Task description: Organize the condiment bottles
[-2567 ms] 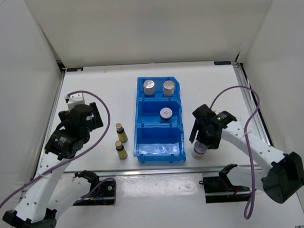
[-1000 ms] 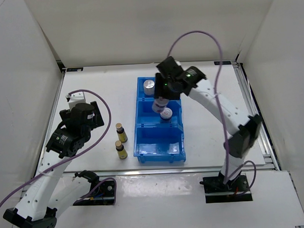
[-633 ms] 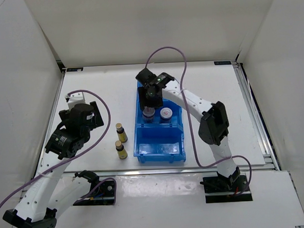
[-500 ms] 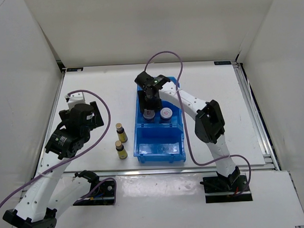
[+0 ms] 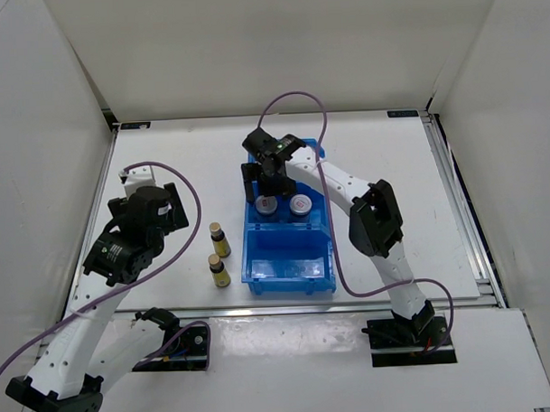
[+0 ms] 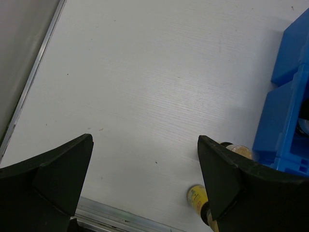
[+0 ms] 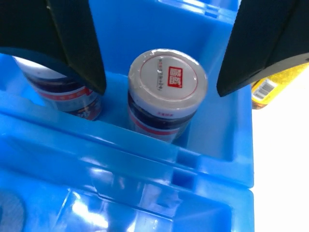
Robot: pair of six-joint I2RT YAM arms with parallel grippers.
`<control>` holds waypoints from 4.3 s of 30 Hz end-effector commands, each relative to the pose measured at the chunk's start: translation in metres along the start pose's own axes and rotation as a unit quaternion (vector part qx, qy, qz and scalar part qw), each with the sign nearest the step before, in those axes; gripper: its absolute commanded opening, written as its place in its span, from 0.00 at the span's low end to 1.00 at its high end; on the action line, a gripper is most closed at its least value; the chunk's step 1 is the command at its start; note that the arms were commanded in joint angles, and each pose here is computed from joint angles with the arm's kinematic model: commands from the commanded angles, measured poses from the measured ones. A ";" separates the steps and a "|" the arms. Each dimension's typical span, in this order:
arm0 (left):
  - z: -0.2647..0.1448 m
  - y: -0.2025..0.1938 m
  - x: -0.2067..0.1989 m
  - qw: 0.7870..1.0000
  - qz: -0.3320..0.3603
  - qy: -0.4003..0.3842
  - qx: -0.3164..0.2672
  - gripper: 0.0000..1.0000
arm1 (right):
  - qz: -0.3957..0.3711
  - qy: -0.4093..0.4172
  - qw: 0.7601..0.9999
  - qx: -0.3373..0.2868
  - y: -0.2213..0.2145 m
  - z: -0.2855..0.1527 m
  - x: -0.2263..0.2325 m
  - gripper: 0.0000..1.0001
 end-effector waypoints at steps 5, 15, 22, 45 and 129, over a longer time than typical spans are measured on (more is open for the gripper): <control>0.005 -0.002 -0.008 1.000 0.004 -0.011 0.007 1.00 | -0.031 0.001 0.993 -0.112 0.031 -0.111 -0.001 1.00; 0.033 -0.044 -0.077 0.974 0.079 -0.142 0.157 1.00 | -0.076 -0.035 0.978 -0.190 -0.069 -0.226 -0.055 1.00; 0.035 -0.054 -0.089 0.967 0.059 -0.158 0.191 0.97 | -0.056 -0.025 0.975 -0.211 -0.125 -0.255 -0.102 1.00; 0.049 -0.083 -0.102 0.954 0.078 -0.151 0.247 0.68 | -0.061 -0.091 0.972 -0.210 -0.138 -0.251 -0.131 1.00; -0.078 -0.013 -0.276 0.936 0.264 -0.221 0.068 1.00 | 0.107 -0.228 0.915 -0.314 -0.210 -0.309 -0.247 1.00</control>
Point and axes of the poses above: each gripper's point midway between its finger pads, its own z axis out along the fingers, its own x axis along the line the jaws close on, y = z × x, the point moved 3 cm from there along -z, back along the fingers, and after that the axes turned 2 degrees about -z, right-handed, at the moved point
